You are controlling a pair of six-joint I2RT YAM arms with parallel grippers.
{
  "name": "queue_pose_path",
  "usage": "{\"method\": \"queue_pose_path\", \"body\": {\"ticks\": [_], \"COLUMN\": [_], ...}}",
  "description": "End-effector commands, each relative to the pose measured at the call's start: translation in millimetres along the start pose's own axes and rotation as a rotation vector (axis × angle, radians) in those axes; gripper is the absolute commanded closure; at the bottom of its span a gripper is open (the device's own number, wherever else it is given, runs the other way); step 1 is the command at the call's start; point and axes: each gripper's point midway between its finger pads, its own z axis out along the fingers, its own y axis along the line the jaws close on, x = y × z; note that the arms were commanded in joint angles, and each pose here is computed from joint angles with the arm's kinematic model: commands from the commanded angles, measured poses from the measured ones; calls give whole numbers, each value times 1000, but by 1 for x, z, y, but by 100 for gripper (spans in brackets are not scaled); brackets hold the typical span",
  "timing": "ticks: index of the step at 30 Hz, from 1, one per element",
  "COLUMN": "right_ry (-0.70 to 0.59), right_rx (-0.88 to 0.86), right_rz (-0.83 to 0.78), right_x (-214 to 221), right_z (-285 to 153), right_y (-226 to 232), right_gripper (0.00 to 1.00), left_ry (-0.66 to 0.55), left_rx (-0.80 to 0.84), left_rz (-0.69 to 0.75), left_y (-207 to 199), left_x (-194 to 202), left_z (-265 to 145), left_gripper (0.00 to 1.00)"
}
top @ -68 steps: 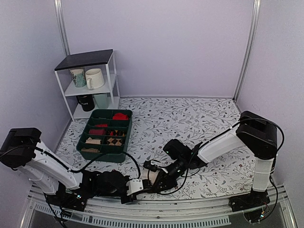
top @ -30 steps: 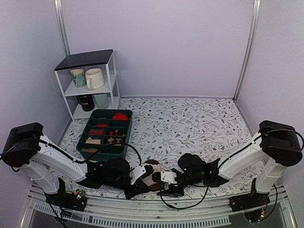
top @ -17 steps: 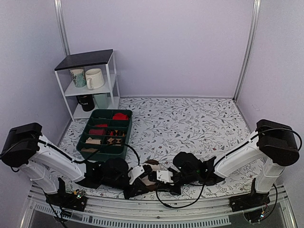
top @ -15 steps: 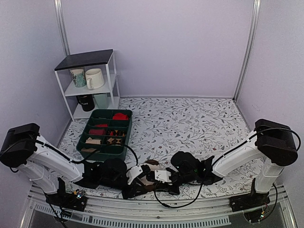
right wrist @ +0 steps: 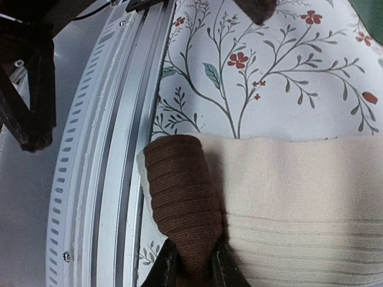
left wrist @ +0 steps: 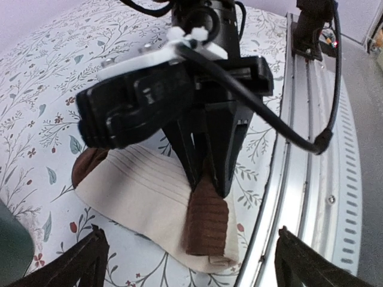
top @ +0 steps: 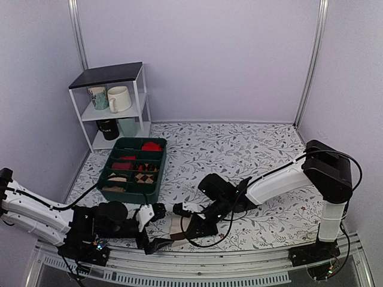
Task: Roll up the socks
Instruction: Roll the sock at the center of the board.
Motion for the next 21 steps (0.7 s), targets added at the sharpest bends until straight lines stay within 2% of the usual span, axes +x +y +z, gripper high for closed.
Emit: {"method": "queue_pose_path", "body": {"ticks": [1,5,11,15,18,21], "right_ry": [242,295,306,315,320,320], "right_rx": [-21,3,5,-4,-10,-17], "right_rz": [237,287,313,341,355,357], "right_x": [62,73,74,77,79,80], "right_z": [10,11,12,13,13,13], "right_y": [-2,-7,-7,-7,-7,-7], "right_gripper": [85,85,85,85,85,85], "left_ry": [30,89,99,114,130,149], "left_rx": [-5,21,45,95,103,94], "left_rz": [81,119,169,164,145,123], "left_y": [-2,-9,-16,-25,-26,-24], "left_x": [9,17,14,19,25,33], "left_z": [10,29,45,46,46,45], "left_gripper": [4,9,12,30,48,49]}}
